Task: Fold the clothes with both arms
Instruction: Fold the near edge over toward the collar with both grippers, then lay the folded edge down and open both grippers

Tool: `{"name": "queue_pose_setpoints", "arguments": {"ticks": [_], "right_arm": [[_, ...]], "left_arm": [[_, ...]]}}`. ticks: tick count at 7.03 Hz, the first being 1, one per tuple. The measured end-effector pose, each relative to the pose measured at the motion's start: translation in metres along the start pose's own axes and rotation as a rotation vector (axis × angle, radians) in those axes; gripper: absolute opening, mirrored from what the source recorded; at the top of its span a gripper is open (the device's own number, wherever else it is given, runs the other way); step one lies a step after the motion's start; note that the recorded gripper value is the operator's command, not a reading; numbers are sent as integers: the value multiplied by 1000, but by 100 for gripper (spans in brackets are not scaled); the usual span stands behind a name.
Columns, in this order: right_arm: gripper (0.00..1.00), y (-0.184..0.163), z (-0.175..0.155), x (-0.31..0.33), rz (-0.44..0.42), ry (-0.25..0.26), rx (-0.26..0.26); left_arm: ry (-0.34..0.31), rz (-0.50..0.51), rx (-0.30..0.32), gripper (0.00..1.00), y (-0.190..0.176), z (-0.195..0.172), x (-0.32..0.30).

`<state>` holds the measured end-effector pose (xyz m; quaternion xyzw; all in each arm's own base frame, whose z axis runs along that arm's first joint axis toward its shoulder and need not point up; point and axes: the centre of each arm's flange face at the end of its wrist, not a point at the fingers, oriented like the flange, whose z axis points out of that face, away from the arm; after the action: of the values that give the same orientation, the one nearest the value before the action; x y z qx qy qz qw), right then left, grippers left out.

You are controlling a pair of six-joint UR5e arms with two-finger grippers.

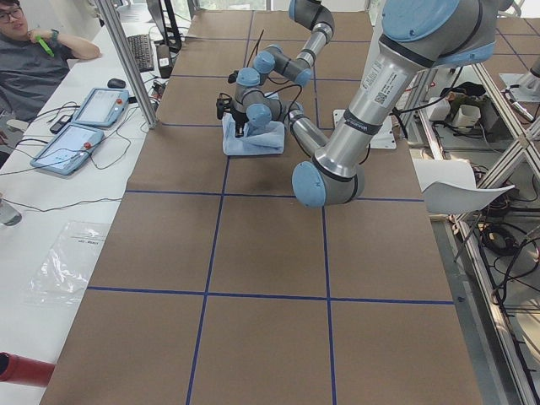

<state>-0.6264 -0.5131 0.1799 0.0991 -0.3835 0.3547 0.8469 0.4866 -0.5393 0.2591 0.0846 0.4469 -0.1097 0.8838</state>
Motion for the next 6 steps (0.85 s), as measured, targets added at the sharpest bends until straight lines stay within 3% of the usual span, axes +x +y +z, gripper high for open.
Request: {"name": "queue_pose_setpoints", "arguments": {"ticks": [1,3,4,5,6], "right_arm": [[0,0,4,1,-7,9,0],[62,2,12,4,-24,23,0],[64,2,14,4,-42,23,-5],[46,-1,14,2,-60,22,-15],[4,-9,11,-2,-60,18,-25]], "left_arm": [[-11,0,2,0,-7,7,-2],[-21,-2,2,4,-12,13,-4],[-21,-2,3,6,-12,14,-4],[-15,-2,7,0,-15,12,-3],[-5,-2,15,0,-19,9,-3]]}}
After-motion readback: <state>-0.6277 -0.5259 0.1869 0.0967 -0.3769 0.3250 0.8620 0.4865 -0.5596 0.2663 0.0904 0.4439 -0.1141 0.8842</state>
